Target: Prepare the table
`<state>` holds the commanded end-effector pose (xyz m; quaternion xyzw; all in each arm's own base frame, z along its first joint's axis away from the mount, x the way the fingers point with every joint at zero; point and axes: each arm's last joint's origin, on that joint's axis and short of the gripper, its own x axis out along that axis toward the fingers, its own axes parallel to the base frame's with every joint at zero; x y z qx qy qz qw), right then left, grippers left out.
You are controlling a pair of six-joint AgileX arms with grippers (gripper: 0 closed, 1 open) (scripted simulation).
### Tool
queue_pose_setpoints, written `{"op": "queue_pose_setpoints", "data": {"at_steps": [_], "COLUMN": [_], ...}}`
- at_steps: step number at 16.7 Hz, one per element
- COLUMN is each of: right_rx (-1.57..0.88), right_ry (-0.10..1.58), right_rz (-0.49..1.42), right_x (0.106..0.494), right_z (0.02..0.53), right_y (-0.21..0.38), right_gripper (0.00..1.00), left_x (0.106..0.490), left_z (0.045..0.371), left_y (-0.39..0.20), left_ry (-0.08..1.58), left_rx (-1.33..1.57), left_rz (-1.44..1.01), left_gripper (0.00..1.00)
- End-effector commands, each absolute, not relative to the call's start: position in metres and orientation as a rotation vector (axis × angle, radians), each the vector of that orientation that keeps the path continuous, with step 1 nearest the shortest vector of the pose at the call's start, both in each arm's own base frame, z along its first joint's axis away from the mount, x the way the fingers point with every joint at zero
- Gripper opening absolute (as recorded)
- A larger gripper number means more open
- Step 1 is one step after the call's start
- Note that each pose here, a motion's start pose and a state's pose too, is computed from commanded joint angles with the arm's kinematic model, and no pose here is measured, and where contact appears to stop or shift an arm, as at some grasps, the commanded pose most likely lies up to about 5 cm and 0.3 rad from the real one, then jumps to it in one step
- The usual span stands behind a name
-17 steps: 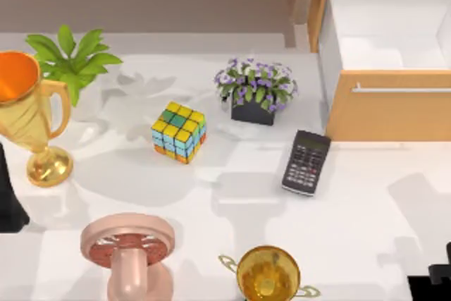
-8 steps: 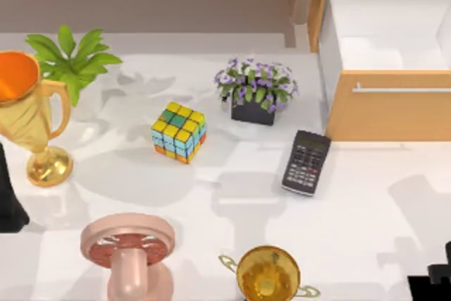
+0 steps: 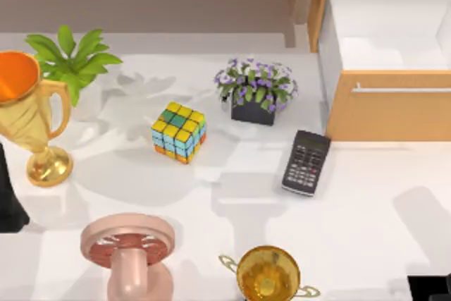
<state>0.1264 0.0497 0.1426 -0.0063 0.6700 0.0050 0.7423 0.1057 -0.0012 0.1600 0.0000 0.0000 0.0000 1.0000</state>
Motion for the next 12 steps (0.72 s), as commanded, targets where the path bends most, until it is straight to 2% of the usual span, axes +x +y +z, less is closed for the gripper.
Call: {"op": "queue_pose_setpoints", "data": {"at_steps": [4, 12], "right_rx": [-0.014, -0.014], "right_ry": [1.469, 1.469], "right_rz": [0.011, 0.011], "right_x": [0.1264, 0.1264], "right_z": [0.1426, 0.1426], "right_y": [0.0497, 0.0497], "right_gripper": [0.00, 0.60], "left_x": [0.1057, 0.1057], "left_z": [0.1600, 0.1600], "left_y": [-0.0012, -0.0012], "left_ry": [0.000, 0.000], "left_rx": [0.000, 0.000], "left_rz": [0.000, 0.000], "left_gripper": [1.00, 1.00]}}
